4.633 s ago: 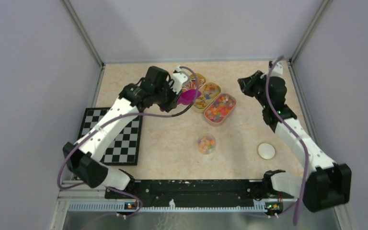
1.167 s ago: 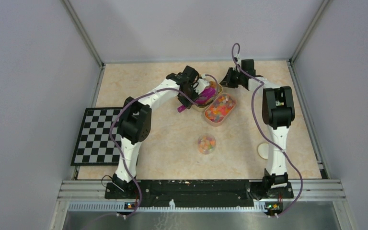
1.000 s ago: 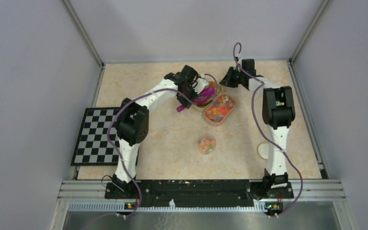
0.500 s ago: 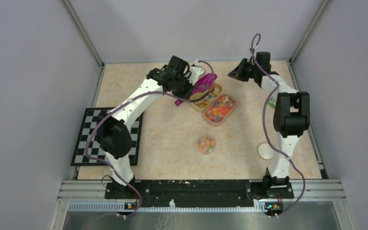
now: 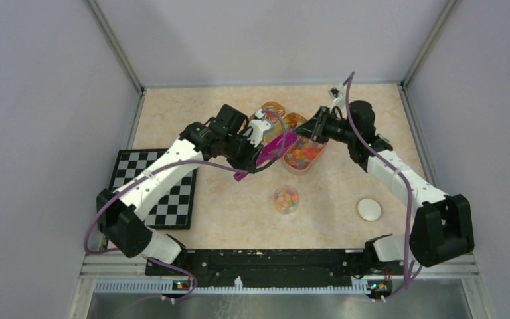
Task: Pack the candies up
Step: Place the fake candies in the packing bottle.
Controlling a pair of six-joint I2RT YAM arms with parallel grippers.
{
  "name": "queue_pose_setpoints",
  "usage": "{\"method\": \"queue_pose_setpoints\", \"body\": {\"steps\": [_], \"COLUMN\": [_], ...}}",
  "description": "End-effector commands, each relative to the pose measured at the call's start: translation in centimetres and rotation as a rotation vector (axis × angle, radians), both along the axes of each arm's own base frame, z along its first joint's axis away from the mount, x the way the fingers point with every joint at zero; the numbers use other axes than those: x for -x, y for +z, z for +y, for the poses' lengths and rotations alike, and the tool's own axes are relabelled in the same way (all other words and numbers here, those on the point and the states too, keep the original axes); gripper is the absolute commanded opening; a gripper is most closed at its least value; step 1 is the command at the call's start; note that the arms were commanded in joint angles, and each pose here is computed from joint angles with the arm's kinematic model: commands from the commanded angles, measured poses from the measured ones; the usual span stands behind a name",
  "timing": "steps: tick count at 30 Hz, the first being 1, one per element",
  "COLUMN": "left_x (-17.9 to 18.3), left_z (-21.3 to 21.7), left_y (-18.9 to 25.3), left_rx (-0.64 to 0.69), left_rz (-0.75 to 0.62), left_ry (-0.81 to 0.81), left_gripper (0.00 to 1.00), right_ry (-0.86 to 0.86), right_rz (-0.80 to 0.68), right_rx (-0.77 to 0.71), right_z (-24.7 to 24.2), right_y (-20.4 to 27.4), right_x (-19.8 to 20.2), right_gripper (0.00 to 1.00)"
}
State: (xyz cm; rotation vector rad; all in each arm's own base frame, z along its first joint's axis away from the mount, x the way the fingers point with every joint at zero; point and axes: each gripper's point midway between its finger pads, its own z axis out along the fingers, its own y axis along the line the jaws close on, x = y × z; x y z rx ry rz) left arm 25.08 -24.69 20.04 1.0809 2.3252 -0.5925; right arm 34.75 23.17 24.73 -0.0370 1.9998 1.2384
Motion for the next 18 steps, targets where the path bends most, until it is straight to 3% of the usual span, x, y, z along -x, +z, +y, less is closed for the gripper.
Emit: {"method": "queue_pose_setpoints", "body": {"steps": [1,7,18], "left_x": [2.5,4.4,6.5], "left_z": [0.0,0.5,0.4], "left_y": [0.4,0.0,1.2], "left_rx": [0.051,0.051,0.105], "left_rz": [0.031,0.052,0.053], "left_ry": [-0.031,-0.047,-0.09], "left_gripper": [0.0,0.0,0.0], "right_ry": [0.037,0.026,0.076], "right_rz": [-0.06,-0.082,0.011], "right_rx": [-0.045,-0.053,0.029], "right_z": [2.2,3.3,4.9], "right_y": [2.2,2.6,-2.6], "right_x": [3.2,5.5,8.9], "right_gripper": [0.11,0.11,0.1]}}
